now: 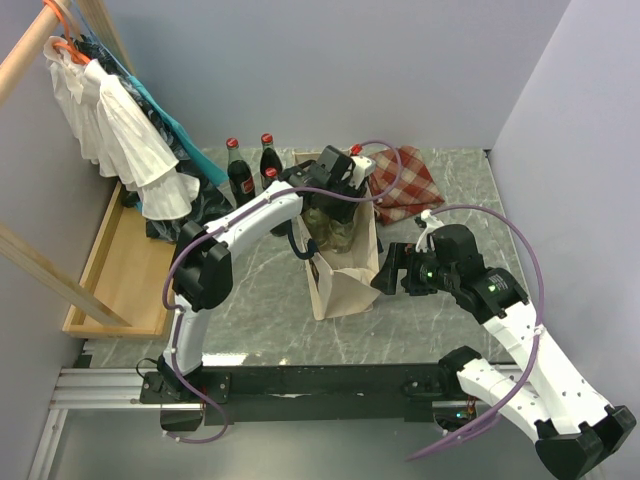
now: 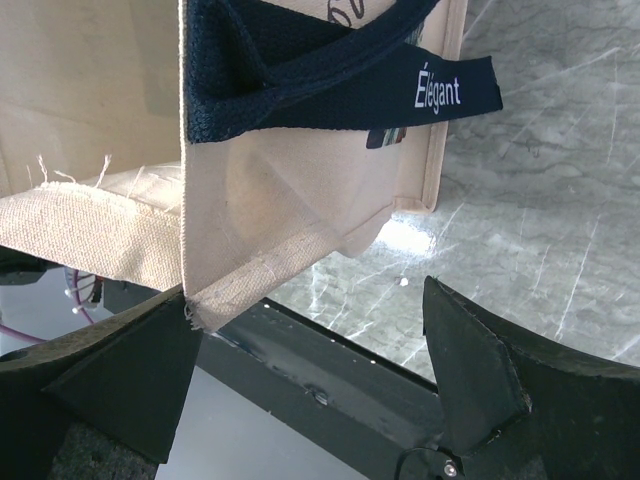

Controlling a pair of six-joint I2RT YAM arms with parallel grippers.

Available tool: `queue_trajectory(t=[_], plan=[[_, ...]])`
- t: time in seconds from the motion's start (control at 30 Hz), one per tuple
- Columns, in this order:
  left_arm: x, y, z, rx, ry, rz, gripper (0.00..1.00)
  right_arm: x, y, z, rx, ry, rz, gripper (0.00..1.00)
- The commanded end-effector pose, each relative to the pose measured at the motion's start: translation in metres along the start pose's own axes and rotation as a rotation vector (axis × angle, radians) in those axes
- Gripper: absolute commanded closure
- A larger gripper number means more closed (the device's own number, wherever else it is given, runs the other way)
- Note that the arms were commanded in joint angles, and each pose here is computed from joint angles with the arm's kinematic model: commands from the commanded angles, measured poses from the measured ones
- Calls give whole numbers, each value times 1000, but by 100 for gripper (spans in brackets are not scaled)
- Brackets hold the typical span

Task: Take the beverage out of the canvas bag
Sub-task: Take out the drink from the canvas bag.

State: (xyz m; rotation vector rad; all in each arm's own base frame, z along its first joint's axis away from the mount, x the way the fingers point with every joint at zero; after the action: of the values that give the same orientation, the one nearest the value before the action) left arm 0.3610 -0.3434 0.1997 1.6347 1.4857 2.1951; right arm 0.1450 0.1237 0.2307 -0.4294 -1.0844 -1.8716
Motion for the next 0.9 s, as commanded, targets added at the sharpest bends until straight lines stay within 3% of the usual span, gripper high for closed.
queue_trajectory(t=[0.0, 0.1, 0.13, 0.23, 0.4, 0.47, 0.53, 0.6, 0.63, 0.73, 0.87], plan=[[-1, -6, -3, -5, -1, 37, 55, -1, -7, -6, 17, -31, 36, 7], [0, -5, -3, -7, 0, 33, 64, -2, -7, -5, 18, -30, 39, 7], [1, -4, -2, -7, 3, 32, 73, -2, -7, -5, 18, -30, 39, 7], [3, -4, -2, -9, 9, 32, 85, -2, -7, -5, 19, -30, 37, 7], [3, -4, -2, -9, 9, 32, 95, -3, -8, -6, 16, -28, 40, 7], [3, -4, -2, -9, 9, 34, 86, -2, -8, -6, 16, -28, 37, 7], [4, -4, -2, -9, 7, 32, 65, -2, -8, -6, 16, -28, 37, 7], [4, -5, -1, -7, 13, 37, 60, -2, -8, -6, 16, -30, 35, 7], [4, -4, -1, -7, 13, 36, 51, -2, -8, -6, 17, -31, 38, 7], [5, -5, 0, -7, 28, 41, 42, -3, -8, -7, 18, -31, 38, 7], [7, -5, 2, -5, 37, 45, 43, -5, -9, -7, 18, -29, 43, 7]])
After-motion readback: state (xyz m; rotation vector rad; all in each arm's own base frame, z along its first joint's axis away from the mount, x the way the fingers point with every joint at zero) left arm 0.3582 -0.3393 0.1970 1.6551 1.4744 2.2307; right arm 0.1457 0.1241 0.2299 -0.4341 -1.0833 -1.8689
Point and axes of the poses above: each gripper's point midway between its finger pads, its own x axis back along the fingers, its own z axis along the line the jaws close on, y = z × x, the point moved 6 cm from there along x, back along the fingers, and after that the axes turned 7 degrees about -x, right-handed, at the moved point
